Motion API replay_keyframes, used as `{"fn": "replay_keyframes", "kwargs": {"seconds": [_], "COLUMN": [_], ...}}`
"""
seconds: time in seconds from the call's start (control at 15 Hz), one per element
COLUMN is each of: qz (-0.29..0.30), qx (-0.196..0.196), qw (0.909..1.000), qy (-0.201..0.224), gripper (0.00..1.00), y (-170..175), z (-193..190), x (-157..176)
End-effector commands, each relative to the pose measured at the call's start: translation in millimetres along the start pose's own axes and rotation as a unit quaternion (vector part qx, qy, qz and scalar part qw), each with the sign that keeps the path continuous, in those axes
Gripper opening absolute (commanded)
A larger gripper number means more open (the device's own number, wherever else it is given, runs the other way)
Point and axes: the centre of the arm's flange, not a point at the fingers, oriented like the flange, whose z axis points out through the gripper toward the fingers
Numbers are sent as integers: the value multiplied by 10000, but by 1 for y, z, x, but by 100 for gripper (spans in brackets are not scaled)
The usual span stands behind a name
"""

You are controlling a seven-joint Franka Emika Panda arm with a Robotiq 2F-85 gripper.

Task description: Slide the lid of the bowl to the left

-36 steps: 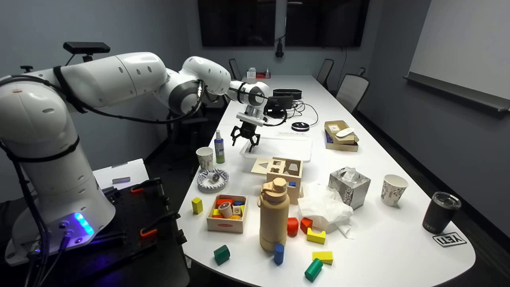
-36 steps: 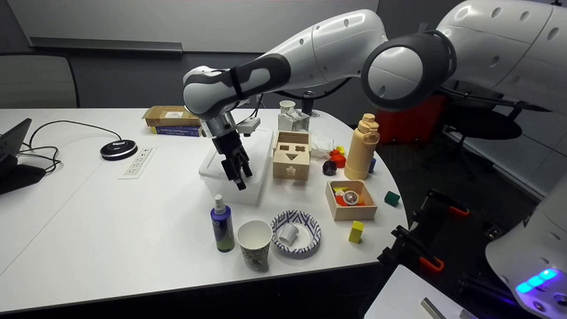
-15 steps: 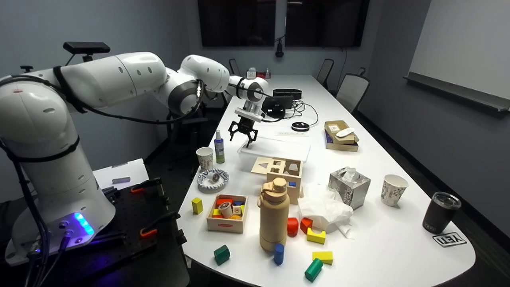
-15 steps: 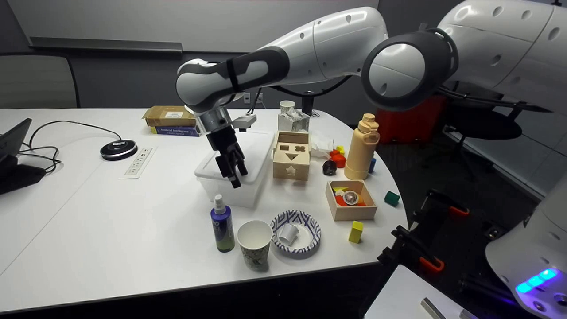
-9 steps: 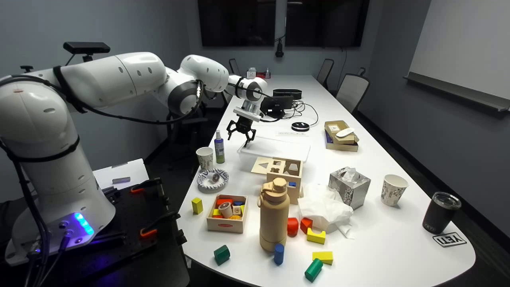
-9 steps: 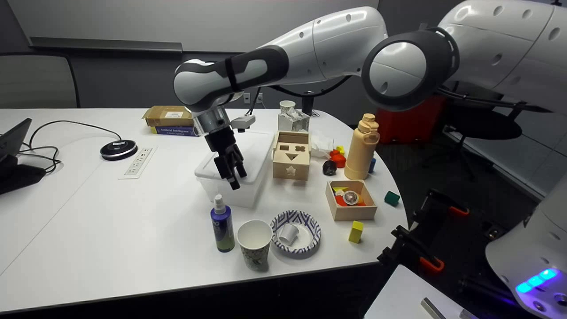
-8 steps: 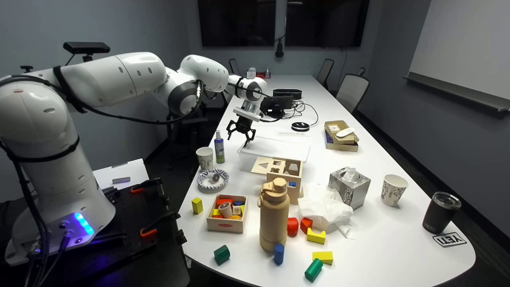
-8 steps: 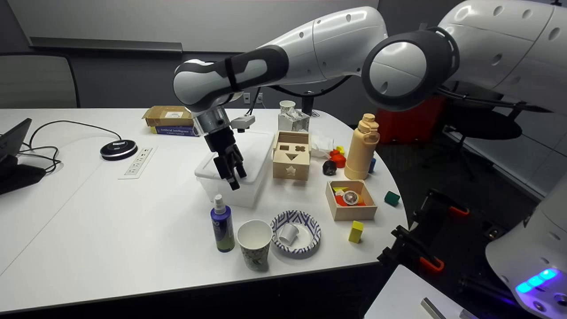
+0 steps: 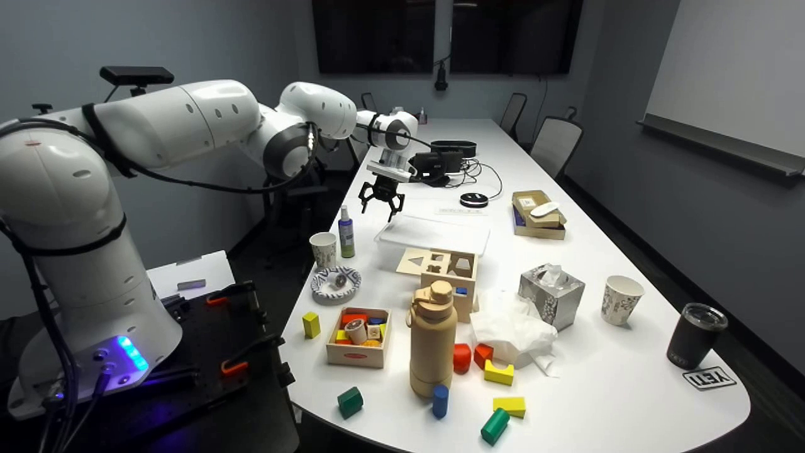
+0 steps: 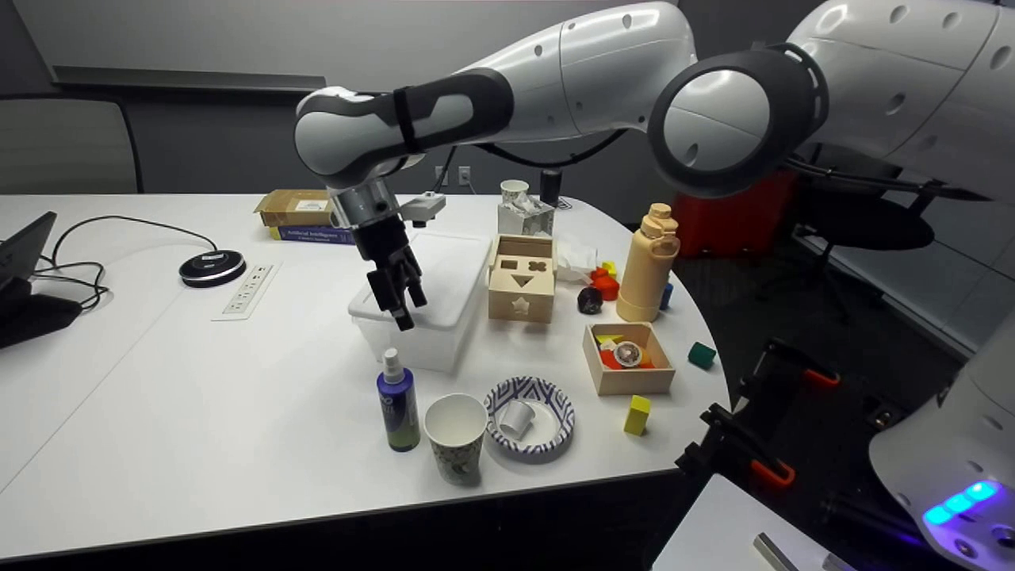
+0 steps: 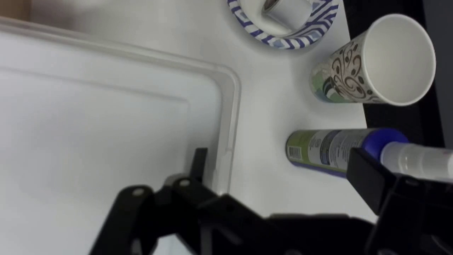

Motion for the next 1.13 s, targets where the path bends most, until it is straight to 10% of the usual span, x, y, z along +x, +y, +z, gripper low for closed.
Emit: {"fn": "replay_keyframes", "kwargs": {"seconds": [0.0, 1.07], "qz": [487, 2436], "qx": [-724, -1507], "qw": [9958, 9482], "qy": [269, 1372], "gripper": [100, 100], "y": [-22, -33], "z": [-48, -167], "x": [-1, -52]}}
